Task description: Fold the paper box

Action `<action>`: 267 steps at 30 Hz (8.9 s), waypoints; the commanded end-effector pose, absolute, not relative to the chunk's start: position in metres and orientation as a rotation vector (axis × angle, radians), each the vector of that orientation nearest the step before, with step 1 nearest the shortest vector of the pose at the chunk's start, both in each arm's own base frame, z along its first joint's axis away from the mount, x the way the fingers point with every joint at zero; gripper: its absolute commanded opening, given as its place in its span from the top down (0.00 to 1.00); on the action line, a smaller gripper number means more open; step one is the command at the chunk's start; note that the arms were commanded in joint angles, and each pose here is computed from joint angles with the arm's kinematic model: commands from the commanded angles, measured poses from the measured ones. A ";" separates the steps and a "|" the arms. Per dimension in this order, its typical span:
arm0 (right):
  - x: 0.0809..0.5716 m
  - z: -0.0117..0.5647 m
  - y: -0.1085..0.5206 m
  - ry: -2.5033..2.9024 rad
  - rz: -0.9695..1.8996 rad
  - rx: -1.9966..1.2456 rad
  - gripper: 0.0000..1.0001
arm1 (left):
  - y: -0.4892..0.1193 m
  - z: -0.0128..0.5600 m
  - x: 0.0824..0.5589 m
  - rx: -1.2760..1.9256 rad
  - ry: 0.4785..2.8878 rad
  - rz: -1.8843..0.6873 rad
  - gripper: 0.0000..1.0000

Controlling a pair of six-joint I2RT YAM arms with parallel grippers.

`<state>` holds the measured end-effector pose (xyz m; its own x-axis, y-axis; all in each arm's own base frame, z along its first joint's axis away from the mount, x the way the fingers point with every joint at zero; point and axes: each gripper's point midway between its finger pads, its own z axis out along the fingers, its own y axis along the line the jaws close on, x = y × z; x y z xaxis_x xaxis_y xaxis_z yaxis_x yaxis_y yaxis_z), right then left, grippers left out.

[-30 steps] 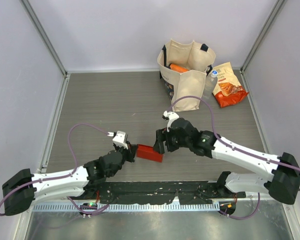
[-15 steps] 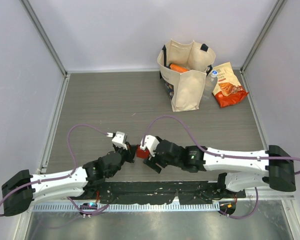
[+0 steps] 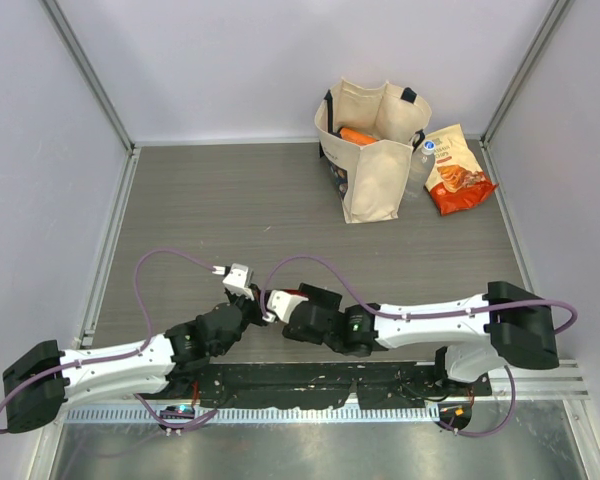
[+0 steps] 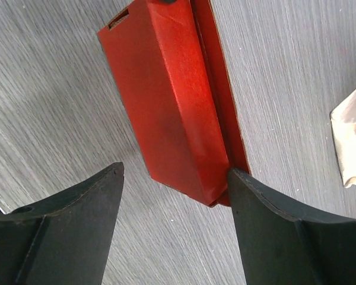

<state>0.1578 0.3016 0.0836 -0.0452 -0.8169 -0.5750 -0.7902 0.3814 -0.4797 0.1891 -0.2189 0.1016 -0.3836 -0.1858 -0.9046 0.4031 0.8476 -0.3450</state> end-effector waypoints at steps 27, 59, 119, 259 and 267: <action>0.178 0.116 0.321 1.778 0.081 -1.386 0.21 | -0.211 0.090 0.188 0.157 1.897 -0.589 1.00; 0.168 0.074 0.315 1.530 -0.298 -1.375 0.64 | -0.180 0.078 0.170 -0.037 1.990 -0.640 0.35; 0.181 0.078 0.311 1.618 -0.129 -1.328 0.64 | -0.231 0.120 0.244 -0.265 2.306 -1.030 1.00; 0.184 0.048 0.237 2.530 1.233 0.280 0.78 | -0.199 0.032 0.199 -0.374 2.504 -0.898 0.87; 0.179 0.023 0.232 2.540 1.129 0.162 0.94 | -0.190 0.016 0.188 -0.391 2.543 -0.854 0.88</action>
